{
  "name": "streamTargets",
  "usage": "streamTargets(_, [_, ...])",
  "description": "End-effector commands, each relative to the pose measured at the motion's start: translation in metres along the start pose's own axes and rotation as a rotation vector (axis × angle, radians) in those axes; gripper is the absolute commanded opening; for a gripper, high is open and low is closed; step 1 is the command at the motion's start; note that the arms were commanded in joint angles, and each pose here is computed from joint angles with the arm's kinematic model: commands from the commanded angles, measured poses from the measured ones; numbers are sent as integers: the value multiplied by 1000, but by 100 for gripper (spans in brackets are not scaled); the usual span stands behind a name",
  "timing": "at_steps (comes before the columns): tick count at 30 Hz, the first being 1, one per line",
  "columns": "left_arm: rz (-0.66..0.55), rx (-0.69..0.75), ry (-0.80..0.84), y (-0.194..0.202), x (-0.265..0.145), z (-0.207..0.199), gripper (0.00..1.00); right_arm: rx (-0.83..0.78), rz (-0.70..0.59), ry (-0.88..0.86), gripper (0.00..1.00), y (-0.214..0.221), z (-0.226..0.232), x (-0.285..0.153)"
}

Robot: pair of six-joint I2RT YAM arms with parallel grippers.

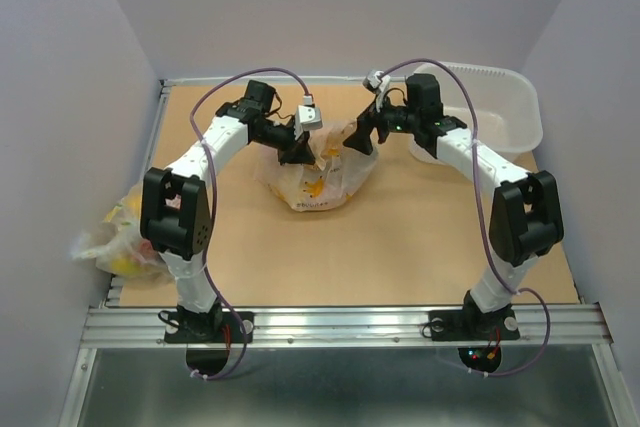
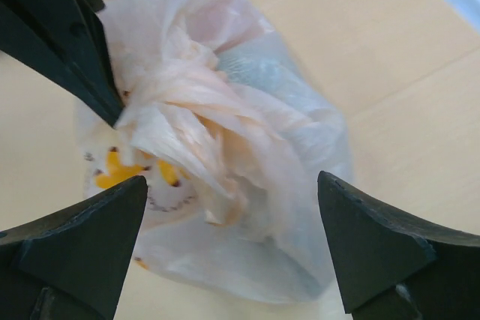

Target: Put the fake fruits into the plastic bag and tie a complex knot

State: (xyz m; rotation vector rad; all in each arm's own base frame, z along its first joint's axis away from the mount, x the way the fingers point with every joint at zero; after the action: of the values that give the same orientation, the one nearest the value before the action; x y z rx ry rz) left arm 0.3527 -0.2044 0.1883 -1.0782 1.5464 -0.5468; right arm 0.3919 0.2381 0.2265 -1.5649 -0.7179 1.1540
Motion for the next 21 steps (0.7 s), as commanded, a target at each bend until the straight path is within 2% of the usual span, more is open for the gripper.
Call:
streamTargets(1, [-16,26,35,-12,-7,-4,0,-387,-44,27,100,-9,-30,-7])
streamTargets(3, [-14,21,51,-12,-6,-4,0,-477,-80,-32,100,-11,-30,-3])
streamTargets(9, [-12,-3,67,-14,-3,-1,0,-599,-180,-203,100,-7,-25,22])
streamTargets(13, [-2,-14,39,-12,-2,2,0,-568,-175,-227,98,0,-27,38])
streamTargets(14, [9,-35,16,-10,-1,4,0,-541,-168,-232,90,3,-29,46])
streamTargets(15, [17,-48,-3,-10,0,6,0,-507,-159,-234,76,5,-30,50])
streamTargets(16, [33,-45,-41,-9,1,10,0,-447,-153,-243,52,7,-29,51])
streamTargets(17, [41,-56,-64,-8,2,12,0,-414,-146,-243,39,10,-30,53])
streamTargets(18, [63,-83,-95,-4,3,12,0,-353,-135,-240,8,10,-29,53])
streamTargets(19, [66,-81,-115,-4,3,13,0,-320,-128,-236,1,10,-27,53])
streamTargets(21, [81,-117,-141,2,5,12,0,-227,-121,-246,0,7,-21,50])
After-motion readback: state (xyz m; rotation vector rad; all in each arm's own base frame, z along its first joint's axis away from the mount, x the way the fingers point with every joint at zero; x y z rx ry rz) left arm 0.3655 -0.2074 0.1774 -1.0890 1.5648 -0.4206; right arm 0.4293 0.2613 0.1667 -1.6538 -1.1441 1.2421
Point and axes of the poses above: each gripper's point midway between its finger pads, its own x axis out along the fingers, its own z axis along the line the jaws close on, y = z × x, the point moved 5 cm from there along -x, back along the fingers, and after that the axes turned 13 degrees about -x, right-handed, at the moved point
